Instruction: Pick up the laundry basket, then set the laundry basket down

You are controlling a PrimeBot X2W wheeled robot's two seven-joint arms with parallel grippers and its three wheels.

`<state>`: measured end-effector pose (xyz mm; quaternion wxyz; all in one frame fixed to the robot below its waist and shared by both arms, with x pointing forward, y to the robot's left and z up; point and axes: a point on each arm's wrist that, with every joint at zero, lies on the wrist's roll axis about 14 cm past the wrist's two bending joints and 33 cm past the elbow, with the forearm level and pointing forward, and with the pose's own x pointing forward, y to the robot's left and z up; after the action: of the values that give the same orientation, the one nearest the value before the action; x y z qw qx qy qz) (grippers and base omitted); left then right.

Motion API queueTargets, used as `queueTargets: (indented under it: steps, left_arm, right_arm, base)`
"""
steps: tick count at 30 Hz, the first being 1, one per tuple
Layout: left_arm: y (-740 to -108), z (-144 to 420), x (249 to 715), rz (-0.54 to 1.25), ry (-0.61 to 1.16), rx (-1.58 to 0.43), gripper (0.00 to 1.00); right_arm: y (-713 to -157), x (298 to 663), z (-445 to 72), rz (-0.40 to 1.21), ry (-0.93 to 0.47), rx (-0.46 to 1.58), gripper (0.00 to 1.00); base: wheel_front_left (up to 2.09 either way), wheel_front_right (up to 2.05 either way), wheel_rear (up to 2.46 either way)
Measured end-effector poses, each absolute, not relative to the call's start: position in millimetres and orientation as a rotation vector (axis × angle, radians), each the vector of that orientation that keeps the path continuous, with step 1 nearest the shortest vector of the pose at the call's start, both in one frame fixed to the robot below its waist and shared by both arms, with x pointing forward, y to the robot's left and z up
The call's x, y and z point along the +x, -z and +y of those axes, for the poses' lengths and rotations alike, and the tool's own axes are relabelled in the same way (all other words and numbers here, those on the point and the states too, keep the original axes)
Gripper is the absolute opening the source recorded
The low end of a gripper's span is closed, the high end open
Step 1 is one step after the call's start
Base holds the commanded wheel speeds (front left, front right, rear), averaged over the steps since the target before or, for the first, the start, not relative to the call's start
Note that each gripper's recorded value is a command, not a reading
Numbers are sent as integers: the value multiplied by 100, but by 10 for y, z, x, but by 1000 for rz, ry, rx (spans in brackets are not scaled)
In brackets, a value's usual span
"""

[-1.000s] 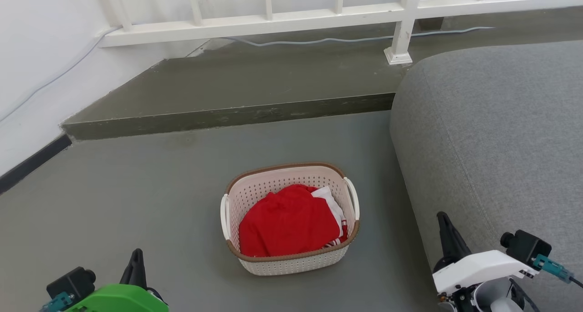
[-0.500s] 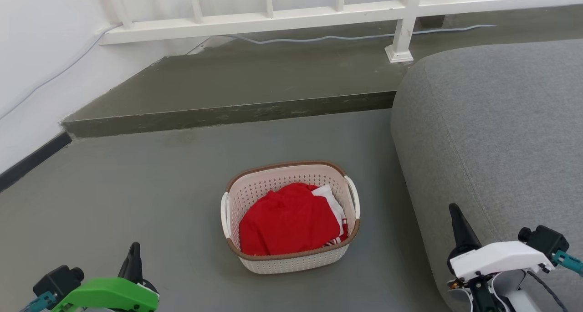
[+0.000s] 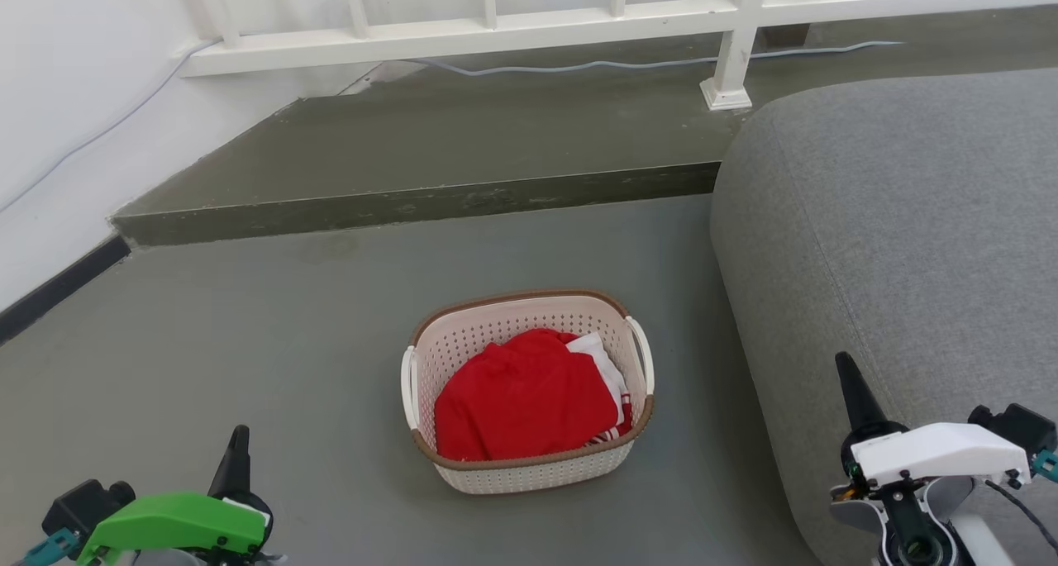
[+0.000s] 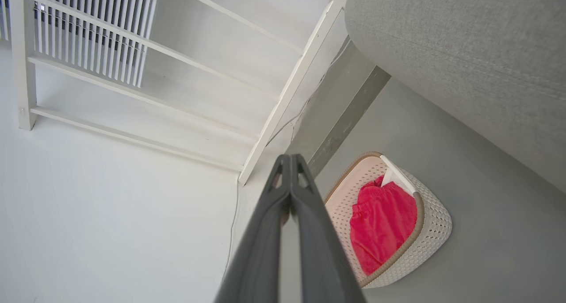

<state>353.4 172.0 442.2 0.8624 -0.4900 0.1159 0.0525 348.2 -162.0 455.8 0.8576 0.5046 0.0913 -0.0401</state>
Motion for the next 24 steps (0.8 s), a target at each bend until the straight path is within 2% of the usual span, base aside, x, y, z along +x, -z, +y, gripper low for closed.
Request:
queueTargets:
  steps: [24]
  left_arm:
    - [-4576,1805,3646,180,-95,-1338,0]
  right_arm:
    - [-4653,3613,-1837,137,106,1363,0]
  base:
    - [0,0,0]
